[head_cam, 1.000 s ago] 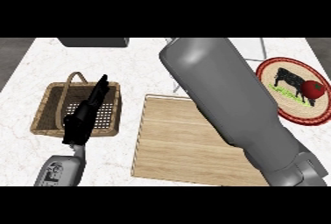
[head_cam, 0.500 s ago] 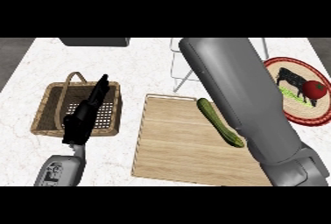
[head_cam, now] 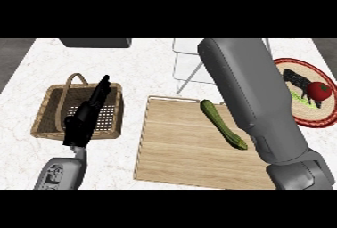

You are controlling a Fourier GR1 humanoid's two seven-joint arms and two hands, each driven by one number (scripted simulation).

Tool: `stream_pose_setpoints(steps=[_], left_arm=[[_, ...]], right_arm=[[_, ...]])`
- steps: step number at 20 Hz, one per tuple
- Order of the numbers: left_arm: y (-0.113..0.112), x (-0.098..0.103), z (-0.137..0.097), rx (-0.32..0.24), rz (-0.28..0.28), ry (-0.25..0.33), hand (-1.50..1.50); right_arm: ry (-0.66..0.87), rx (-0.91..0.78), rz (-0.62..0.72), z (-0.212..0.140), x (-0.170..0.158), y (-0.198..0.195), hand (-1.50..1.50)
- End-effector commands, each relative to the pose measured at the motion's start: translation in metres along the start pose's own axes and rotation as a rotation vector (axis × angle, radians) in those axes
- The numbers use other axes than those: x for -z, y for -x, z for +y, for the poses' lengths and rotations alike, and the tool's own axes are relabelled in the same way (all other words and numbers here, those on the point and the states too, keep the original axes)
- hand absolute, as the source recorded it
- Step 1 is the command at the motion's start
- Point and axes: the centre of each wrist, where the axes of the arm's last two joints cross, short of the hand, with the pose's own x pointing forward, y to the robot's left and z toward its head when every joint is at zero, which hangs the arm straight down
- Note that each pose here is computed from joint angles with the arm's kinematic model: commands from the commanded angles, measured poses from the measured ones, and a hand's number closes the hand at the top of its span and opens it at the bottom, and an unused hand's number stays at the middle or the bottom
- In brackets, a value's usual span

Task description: Pick the pear from the tray and place it in the tiered shelf

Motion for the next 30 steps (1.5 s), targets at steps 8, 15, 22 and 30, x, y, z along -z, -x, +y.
stream_pose_setpoints(steps=[8, 15, 22, 30], left_arm=[[0.003, -0.016, 0.001, -0.002, 0.025, -0.017, 0.00], [0.012, -0.010, 0.016, -0.002, 0.031, -0.006, 0.00], [0.014, -0.007, 0.003, -0.018, 0.034, -0.019, 0.00], [0.019, -0.014, 0.013, -0.013, 0.038, -0.023, 0.00]], right_arm=[[0.108, -0.240, 0.230, 0.009, 0.013, 0.042, -1.50], [0.138, -0.066, 0.251, -0.009, 0.014, 0.049, -1.50], [0.078, 0.067, 0.246, -0.040, 0.025, 0.020, -1.50], [0.200, 0.310, 0.293, -0.075, 0.043, 0.009, -1.50]])
